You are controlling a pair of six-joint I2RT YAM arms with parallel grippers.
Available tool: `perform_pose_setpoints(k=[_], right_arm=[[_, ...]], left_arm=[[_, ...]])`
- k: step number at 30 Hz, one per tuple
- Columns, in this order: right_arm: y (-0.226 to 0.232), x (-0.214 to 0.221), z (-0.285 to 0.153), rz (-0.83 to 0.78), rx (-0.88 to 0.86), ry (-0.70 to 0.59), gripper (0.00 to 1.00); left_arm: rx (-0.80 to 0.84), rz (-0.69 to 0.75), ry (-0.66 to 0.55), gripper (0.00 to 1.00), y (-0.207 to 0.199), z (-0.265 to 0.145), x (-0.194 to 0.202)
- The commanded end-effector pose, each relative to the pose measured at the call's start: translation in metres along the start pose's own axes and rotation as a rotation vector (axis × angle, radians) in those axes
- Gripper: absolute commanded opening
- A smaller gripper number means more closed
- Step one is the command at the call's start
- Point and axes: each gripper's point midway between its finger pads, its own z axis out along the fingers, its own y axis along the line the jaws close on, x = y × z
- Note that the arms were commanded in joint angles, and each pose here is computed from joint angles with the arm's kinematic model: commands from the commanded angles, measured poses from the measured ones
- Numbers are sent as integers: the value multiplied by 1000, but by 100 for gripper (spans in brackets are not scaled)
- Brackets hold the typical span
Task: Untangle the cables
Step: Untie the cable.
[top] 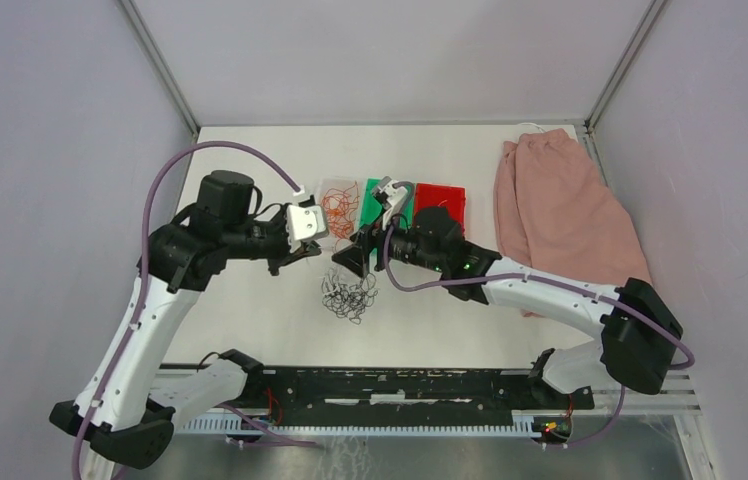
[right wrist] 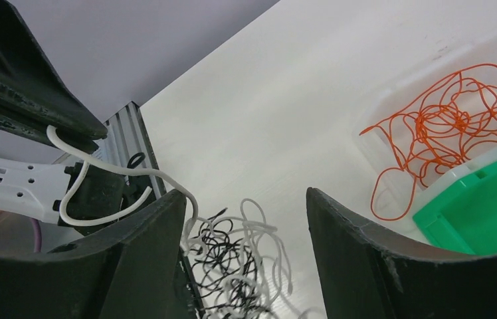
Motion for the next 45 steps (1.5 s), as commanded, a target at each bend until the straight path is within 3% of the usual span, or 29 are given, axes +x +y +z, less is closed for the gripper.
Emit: perform_pose_setpoints(k=[1, 14, 25, 37, 45], right_arm=[[23, -31, 5, -24, -65, -85, 73], [32, -41, 24, -10, -62, -126, 72], [19, -16, 32, 18, 3, -80, 69], [-16, 33, 19, 21, 125, 1, 67], [-32, 58, -1, 8, 190, 48, 67]], left_arm=[[22, 67, -64, 3, -7, -10, -18], [76, 87, -162, 3, -15, -22, -51], [41, 143, -231, 3, -7, -39, -84], [-72, 264, -414, 3, 9, -83, -159], [-259, 365, -544, 3, 33, -114, -201]])
